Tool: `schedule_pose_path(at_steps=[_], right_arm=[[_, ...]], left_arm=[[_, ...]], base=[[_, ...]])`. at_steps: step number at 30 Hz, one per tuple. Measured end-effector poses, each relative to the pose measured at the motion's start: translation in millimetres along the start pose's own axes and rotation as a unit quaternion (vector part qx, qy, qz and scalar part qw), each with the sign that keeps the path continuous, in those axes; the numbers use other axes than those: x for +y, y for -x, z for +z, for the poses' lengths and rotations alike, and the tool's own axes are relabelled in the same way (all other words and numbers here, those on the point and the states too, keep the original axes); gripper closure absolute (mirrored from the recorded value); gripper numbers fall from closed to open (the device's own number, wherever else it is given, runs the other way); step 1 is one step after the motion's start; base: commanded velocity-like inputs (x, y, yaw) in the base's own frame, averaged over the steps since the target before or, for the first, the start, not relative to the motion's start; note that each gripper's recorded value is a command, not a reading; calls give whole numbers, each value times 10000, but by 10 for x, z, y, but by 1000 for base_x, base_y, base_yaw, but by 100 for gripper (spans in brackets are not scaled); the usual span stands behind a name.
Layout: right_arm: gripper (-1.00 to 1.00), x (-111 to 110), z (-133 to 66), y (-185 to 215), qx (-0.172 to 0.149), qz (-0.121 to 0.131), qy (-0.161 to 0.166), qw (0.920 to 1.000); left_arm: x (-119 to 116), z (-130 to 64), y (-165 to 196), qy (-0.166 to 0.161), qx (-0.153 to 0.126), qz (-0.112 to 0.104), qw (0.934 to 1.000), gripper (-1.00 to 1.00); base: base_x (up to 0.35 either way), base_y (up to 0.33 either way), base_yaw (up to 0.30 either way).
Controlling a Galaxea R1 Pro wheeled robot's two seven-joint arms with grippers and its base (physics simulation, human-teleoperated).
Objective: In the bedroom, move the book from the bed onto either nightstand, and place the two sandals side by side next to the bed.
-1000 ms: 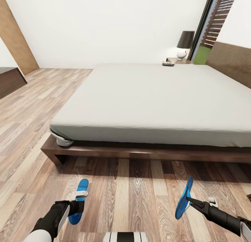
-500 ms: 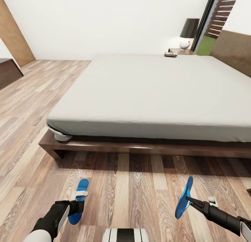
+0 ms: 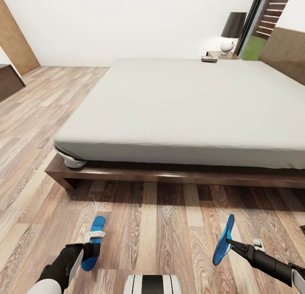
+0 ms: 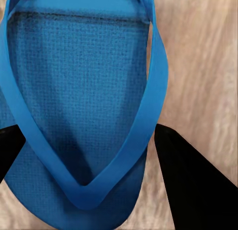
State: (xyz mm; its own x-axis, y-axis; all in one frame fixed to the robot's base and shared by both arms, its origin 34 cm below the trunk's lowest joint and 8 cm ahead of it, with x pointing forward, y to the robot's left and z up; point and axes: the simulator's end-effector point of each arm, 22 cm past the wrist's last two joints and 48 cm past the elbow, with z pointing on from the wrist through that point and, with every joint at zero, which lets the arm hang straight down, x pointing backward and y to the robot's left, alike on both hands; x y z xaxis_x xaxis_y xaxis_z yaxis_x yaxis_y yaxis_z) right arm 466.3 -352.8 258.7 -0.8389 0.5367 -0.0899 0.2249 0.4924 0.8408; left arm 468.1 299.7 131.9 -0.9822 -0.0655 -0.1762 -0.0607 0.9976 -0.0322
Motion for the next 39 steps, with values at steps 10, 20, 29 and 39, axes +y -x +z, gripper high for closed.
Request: schedule_pose_path(at_steps=[10,20,29,39], right_arm=[[100,-1,7,0,-1,-5,-7,10000],[100,-3,8,-3,0,-4,-9,10000],[100,-4,8,-4,1,-4,-10,10000],[100,-6,8,-4,5,-9,-18,10000]], left_arm=[[377,-83,332,721,-560,37,9958,100],[459,-184,590,826,-845,43,9930,100],[451,-183,592,821,-850,42,9930,100],[431,-182,592,813,-850,38,9931,100]], base=[[0,0,0],[0,0,0],[1,0,0],[194,0,0]])
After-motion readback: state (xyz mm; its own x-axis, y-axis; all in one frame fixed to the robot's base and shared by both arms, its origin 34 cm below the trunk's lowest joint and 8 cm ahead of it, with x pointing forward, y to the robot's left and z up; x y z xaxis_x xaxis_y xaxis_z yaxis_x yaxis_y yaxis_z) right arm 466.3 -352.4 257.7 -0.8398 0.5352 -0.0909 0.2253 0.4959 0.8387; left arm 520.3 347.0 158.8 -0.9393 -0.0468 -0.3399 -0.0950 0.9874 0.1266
